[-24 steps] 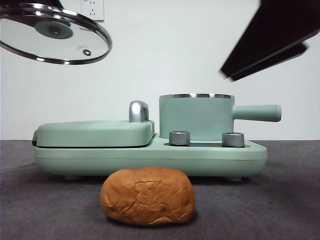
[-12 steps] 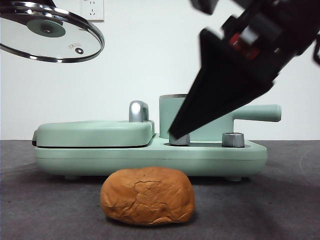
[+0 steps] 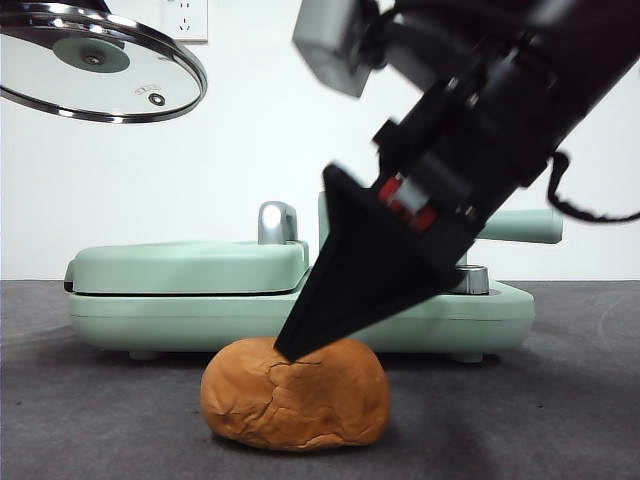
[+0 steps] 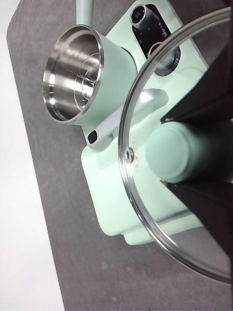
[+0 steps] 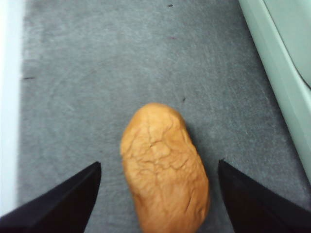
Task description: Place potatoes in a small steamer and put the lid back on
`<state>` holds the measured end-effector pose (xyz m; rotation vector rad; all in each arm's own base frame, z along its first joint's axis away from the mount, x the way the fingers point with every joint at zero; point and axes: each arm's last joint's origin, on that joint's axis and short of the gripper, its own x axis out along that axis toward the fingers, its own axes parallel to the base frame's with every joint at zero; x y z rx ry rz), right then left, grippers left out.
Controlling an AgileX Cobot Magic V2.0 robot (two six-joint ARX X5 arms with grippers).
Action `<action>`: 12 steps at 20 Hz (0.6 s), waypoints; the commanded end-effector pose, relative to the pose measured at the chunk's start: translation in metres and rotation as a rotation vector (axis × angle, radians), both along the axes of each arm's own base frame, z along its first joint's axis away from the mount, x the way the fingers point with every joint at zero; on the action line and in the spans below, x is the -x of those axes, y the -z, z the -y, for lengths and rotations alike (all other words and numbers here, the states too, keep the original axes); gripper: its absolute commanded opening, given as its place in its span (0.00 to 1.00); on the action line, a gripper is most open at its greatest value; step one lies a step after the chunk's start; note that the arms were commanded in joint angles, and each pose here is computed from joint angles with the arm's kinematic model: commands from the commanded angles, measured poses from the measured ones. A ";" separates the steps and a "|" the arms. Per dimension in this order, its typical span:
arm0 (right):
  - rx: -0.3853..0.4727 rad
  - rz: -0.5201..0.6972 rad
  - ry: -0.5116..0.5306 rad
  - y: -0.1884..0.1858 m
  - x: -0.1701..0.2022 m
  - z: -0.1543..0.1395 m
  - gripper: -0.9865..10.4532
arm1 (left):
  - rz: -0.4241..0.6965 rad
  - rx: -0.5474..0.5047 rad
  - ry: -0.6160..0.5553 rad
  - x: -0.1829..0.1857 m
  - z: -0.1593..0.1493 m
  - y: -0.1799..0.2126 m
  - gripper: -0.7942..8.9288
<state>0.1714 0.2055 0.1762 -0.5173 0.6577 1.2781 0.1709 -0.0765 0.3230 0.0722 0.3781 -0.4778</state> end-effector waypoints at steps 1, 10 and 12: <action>0.003 0.009 -0.017 0.005 -0.003 -0.008 0.42 | 0.049 0.014 0.000 0.000 0.000 -0.008 0.09; 0.053 -0.063 0.005 0.017 -0.003 -0.008 0.36 | 0.049 0.012 0.001 0.000 0.000 -0.008 0.09; 0.069 -0.093 0.019 0.019 -0.002 -0.007 0.31 | 0.048 0.012 0.000 0.000 0.000 -0.008 0.09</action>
